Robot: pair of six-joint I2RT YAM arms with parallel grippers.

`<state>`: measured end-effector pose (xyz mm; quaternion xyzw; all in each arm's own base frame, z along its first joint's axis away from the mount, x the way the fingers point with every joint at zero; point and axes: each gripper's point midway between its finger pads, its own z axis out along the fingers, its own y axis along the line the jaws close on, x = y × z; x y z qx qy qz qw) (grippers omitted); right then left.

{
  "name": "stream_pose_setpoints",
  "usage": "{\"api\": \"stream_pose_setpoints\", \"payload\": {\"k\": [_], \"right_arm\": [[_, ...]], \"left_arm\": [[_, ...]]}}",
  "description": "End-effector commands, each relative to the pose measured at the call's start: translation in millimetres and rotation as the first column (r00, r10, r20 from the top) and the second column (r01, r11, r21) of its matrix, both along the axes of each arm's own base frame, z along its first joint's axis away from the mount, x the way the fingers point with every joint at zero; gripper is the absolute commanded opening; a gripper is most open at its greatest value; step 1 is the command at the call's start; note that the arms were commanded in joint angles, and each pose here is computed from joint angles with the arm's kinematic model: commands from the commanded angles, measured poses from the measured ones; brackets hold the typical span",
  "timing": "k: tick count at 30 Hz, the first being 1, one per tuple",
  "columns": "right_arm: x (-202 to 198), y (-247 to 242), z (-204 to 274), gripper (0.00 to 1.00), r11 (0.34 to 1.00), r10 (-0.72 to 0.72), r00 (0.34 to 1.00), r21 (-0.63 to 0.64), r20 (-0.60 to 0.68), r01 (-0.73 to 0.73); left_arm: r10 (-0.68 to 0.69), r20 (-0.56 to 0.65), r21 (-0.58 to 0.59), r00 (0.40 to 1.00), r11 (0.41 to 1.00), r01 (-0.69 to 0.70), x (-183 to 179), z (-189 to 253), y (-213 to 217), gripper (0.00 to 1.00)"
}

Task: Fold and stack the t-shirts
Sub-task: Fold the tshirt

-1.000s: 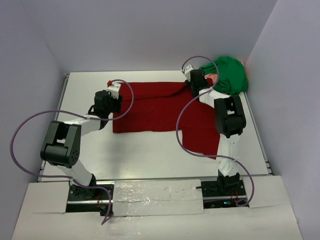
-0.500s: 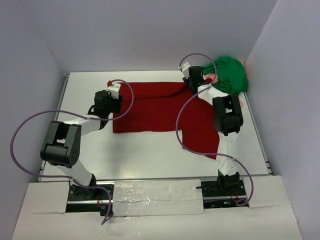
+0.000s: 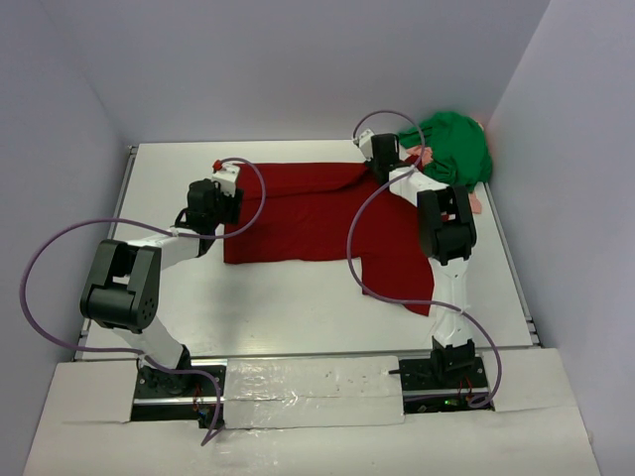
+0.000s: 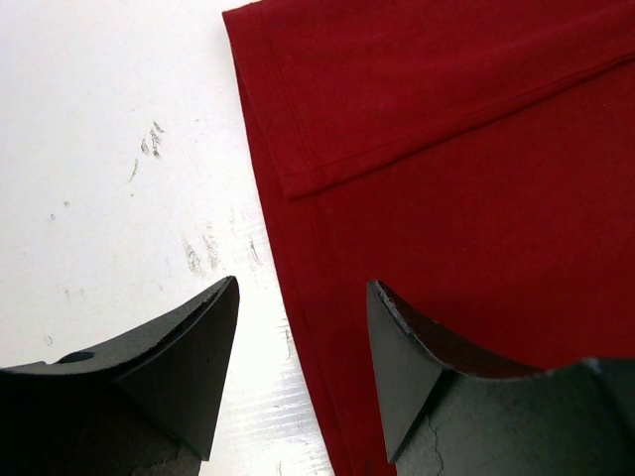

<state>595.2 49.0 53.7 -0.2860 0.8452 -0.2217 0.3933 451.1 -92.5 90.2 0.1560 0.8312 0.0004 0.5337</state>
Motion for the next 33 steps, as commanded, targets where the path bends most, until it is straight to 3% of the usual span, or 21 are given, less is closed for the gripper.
{"api": "stream_pose_setpoints", "payload": {"k": [1,5,21,33], "right_arm": [[9.1,-0.7,20.6,0.0,1.0,-0.01,0.999,-0.003,0.046,0.011],[-4.6,-0.7,23.7,0.0,1.0,-0.022,0.998,-0.012,0.065,0.023],[-32.8,-15.4,127.0,0.0,0.996,-0.075,0.961,-0.028,0.265,0.086],[-66.4,-16.2,150.0,0.0,0.996,-0.058,0.972,-0.048,0.226,0.071]], "left_arm": [[-0.002,0.053,-0.005,0.999,1.0,0.002,10.9,21.0,-4.3,0.63],[0.002,0.054,-0.006,0.999,1.0,-0.002,11.5,21.3,-4.0,0.63],[-0.002,0.06,-0.005,0.998,1.0,0.002,8.7,21.5,-3.7,0.63],[-0.01,0.066,-0.008,0.998,1.0,0.01,7.7,22.9,-4.8,0.63]]}}
